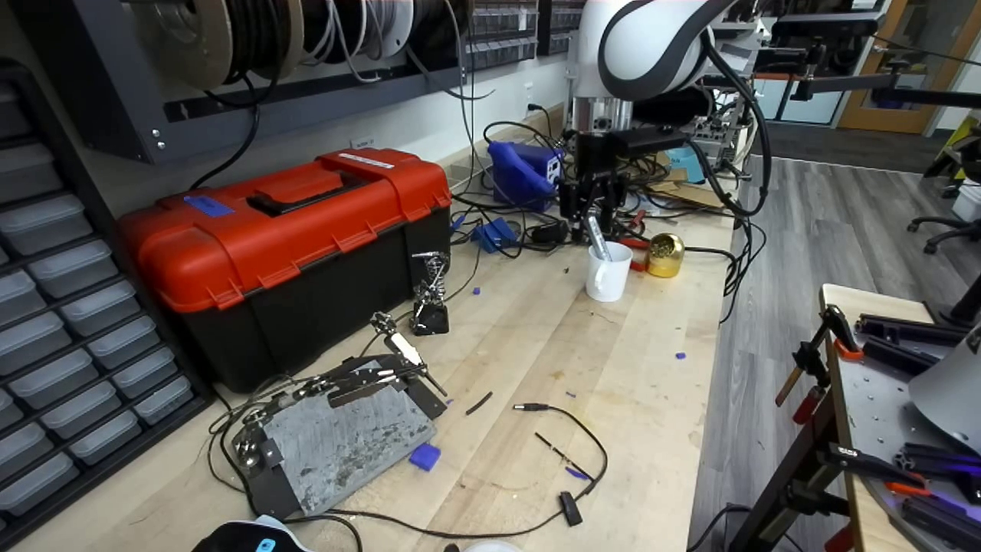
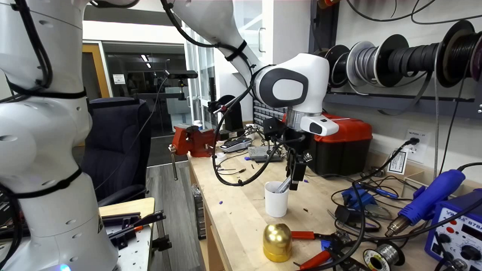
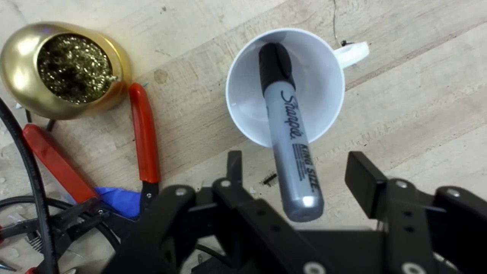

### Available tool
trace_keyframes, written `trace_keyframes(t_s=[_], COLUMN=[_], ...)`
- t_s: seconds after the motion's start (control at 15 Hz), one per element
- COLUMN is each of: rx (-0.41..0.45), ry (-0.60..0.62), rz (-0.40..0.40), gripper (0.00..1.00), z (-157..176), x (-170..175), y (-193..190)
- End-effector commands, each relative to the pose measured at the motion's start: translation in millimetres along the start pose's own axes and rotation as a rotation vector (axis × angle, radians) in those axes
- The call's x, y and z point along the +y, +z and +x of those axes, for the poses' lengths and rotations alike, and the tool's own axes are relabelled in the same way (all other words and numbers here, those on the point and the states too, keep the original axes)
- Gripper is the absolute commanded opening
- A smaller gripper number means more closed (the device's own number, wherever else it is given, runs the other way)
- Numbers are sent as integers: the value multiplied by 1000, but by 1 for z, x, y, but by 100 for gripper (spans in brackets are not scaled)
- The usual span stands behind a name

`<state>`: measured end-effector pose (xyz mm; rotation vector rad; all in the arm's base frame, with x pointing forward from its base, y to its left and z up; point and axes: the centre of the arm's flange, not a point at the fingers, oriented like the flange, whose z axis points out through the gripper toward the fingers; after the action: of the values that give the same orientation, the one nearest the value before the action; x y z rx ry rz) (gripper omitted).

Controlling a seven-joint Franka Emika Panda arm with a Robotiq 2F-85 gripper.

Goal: Remove the marker from the cup and put it on the table

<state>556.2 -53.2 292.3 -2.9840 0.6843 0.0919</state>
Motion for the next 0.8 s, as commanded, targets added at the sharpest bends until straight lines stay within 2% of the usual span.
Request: trace_keyframes(t_s=[0.0, 0.33, 0.4, 0.53, 0.73], rx=[-6, 0, 2, 10, 27], ry=[-9, -14, -13, -12, -12], rz=[22, 26, 26, 29, 34], gripper=[37, 2, 0, 4, 4], z=[3, 4, 3, -1, -7], x=[8, 12, 13, 15, 16], y=[-10, -14, -15, -18, -26])
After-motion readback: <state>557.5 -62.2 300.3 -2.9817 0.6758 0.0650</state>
